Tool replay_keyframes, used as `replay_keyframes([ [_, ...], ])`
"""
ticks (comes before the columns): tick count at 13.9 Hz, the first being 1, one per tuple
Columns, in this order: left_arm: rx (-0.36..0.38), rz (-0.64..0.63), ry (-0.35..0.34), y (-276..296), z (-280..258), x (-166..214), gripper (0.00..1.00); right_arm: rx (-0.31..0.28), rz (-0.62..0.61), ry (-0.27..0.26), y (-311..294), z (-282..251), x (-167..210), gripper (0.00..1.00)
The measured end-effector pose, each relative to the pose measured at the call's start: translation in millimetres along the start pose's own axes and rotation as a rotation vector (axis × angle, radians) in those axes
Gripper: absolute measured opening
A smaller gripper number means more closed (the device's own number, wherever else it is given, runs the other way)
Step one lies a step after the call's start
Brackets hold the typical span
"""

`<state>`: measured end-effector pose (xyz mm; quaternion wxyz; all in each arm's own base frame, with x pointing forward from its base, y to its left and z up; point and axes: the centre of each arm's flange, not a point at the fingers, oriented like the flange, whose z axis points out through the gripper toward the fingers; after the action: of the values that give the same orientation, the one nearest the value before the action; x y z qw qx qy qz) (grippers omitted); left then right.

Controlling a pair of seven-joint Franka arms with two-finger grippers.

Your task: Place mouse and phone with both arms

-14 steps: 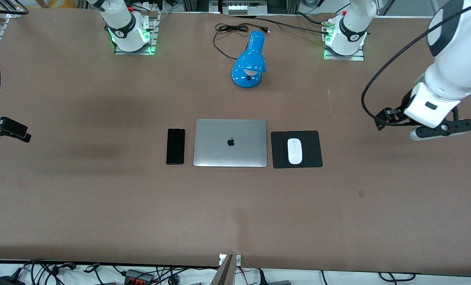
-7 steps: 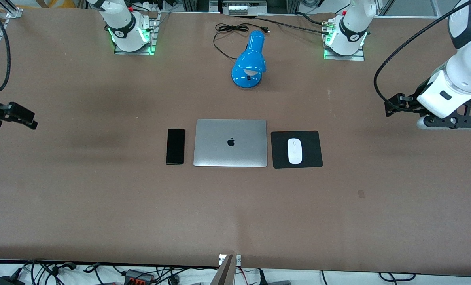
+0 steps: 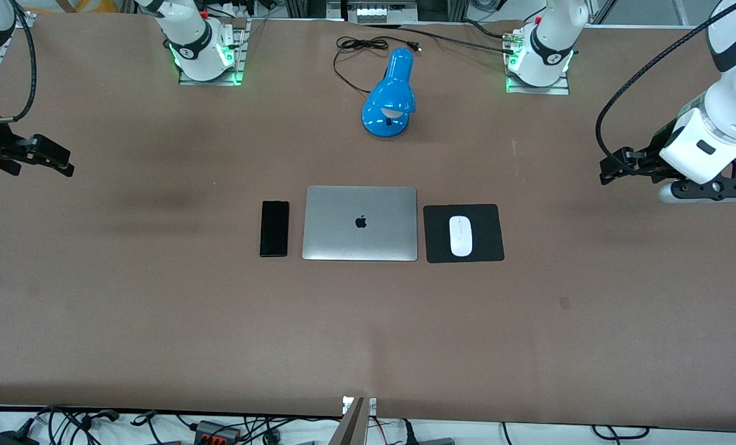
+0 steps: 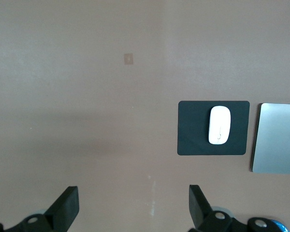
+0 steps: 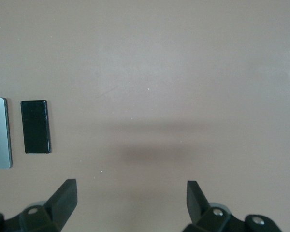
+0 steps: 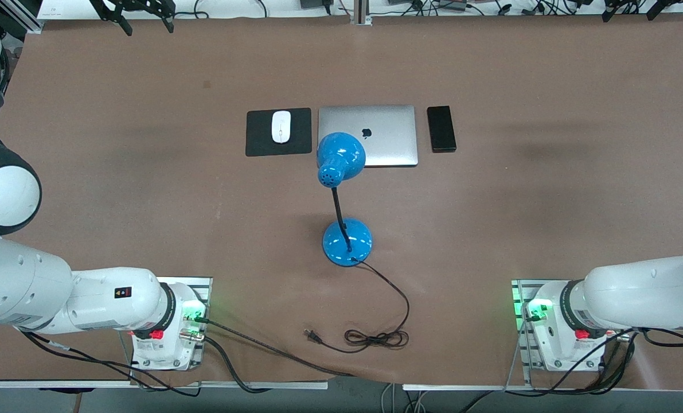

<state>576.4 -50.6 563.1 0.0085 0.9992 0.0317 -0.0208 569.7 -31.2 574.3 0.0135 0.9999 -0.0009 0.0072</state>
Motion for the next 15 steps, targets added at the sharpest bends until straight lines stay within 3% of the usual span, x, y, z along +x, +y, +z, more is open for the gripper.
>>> replay_keyframes([
  [15, 0.0, -0.021, -0.001, -3.1, 0.0, 0.4, 1.0, 0.0, -0.005, 0.006, -0.3, -5.5, -2.8, 1.0],
])
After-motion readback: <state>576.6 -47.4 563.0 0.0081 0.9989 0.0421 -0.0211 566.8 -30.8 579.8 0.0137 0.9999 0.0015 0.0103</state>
